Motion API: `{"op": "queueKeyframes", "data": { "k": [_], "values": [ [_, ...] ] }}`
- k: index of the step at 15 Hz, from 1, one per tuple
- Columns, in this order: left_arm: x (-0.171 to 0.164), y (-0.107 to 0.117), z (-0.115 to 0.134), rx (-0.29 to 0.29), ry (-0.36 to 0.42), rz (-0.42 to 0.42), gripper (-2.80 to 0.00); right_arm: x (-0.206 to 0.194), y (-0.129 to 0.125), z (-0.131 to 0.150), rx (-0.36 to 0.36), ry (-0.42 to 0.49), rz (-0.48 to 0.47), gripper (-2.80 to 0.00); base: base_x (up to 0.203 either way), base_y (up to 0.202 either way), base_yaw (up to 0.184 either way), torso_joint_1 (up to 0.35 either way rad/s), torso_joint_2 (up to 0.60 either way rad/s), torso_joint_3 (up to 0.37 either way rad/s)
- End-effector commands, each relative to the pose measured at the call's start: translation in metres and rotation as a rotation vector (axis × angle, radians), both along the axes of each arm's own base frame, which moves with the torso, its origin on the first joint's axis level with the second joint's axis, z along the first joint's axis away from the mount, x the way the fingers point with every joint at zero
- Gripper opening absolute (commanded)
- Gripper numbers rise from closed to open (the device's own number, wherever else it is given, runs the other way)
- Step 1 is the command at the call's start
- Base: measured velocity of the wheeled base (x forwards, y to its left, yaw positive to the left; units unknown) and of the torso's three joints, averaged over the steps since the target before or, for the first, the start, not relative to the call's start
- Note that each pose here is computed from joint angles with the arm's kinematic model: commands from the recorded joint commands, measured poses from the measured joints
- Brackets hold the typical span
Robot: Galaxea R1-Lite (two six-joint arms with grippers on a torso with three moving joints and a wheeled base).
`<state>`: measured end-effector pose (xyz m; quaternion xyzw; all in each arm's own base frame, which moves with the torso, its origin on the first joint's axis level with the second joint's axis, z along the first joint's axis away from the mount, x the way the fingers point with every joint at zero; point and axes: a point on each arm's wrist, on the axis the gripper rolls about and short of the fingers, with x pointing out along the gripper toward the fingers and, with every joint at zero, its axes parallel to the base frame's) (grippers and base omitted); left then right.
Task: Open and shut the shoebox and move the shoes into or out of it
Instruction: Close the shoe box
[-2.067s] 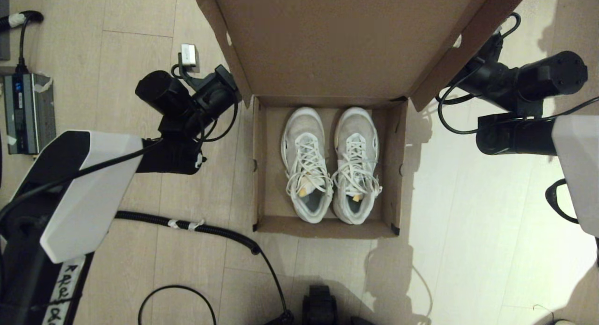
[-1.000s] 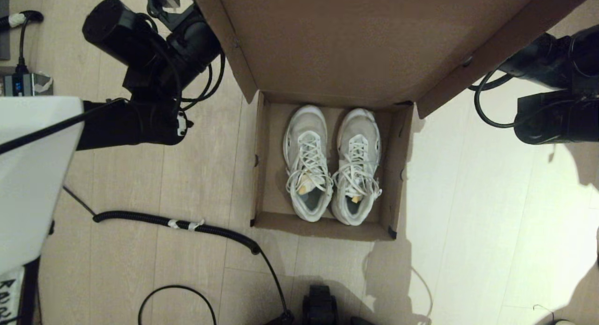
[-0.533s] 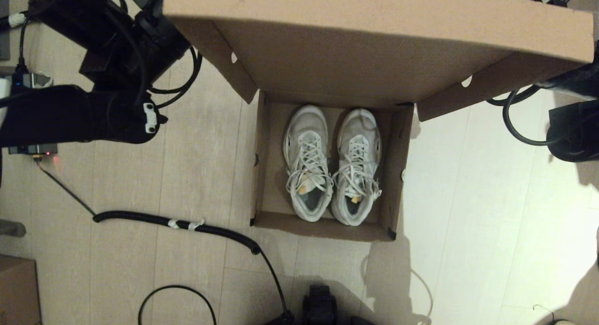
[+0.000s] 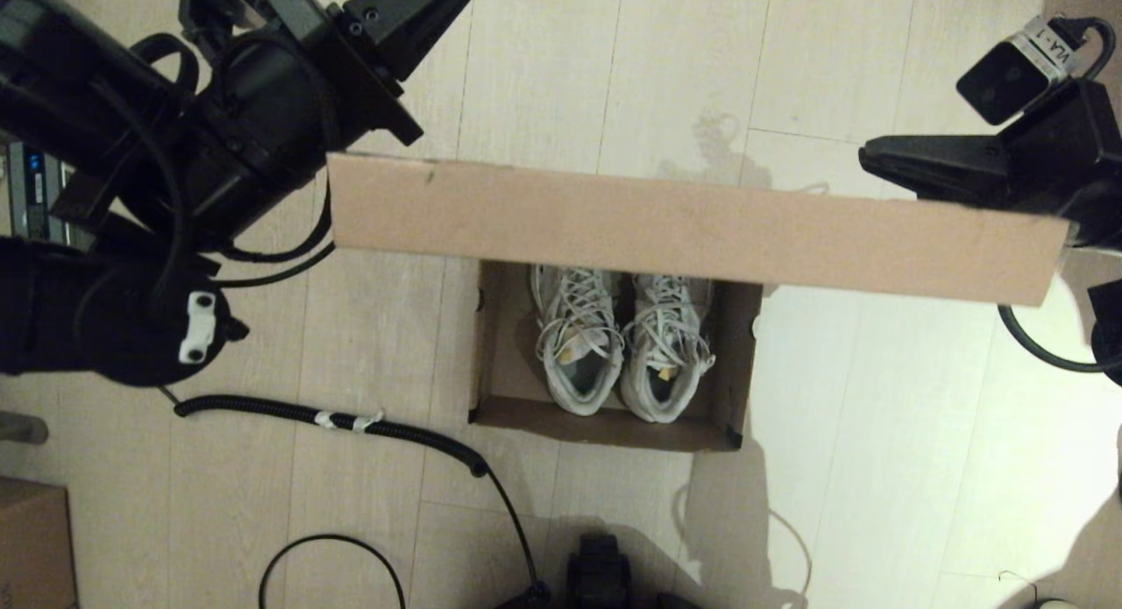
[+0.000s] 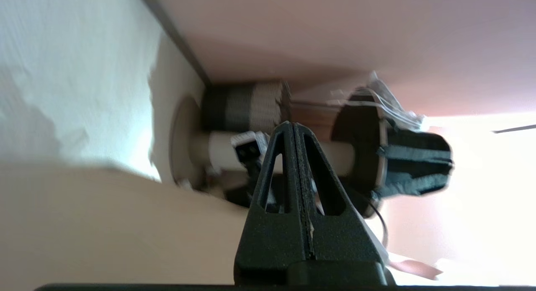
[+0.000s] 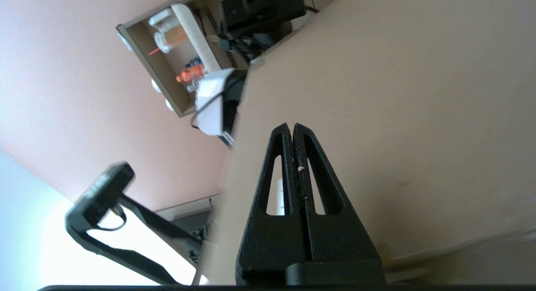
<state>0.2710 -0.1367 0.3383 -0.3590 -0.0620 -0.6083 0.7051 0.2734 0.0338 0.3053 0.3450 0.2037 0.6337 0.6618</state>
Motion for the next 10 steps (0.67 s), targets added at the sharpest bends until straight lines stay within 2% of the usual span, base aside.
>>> {"op": "queueKeyframes", "data": {
  "k": [1,6,8,9,10],
  "values": [
    [-0.029,0.004,-0.009,0.009,0.022,-0.034,-2.8,-0.018,0.002,-0.009,-0.01,0.019,0.012,-2.8,0.0,0.0,0.0,0.0,0.0,0.0],
    [-0.08,0.011,-0.066,0.061,0.121,-0.101,-2.8,-0.053,0.011,-0.059,-0.04,0.072,0.038,-2.8,0.0,0.0,0.0,0.0,0.0,0.0],
    [-0.098,0.018,-0.086,0.083,0.162,-0.114,-2.8,-0.064,0.012,-0.078,-0.057,0.045,0.03,-2.8,0.0,0.0,0.0,0.0,0.0,0.0],
    [-0.104,0.02,-0.088,0.082,0.161,-0.113,-2.8,-0.063,0.012,-0.079,-0.047,0.028,0.005,-2.8,0.0,0.0,0.0,0.0,0.0,0.0],
    [-0.103,0.02,-0.087,0.083,0.137,-0.098,-2.8,-0.056,0.012,-0.073,-0.004,0.012,-0.069,-2.8,0.0,0.0,0.0,0.0,0.0,0.0]
  ]
}}
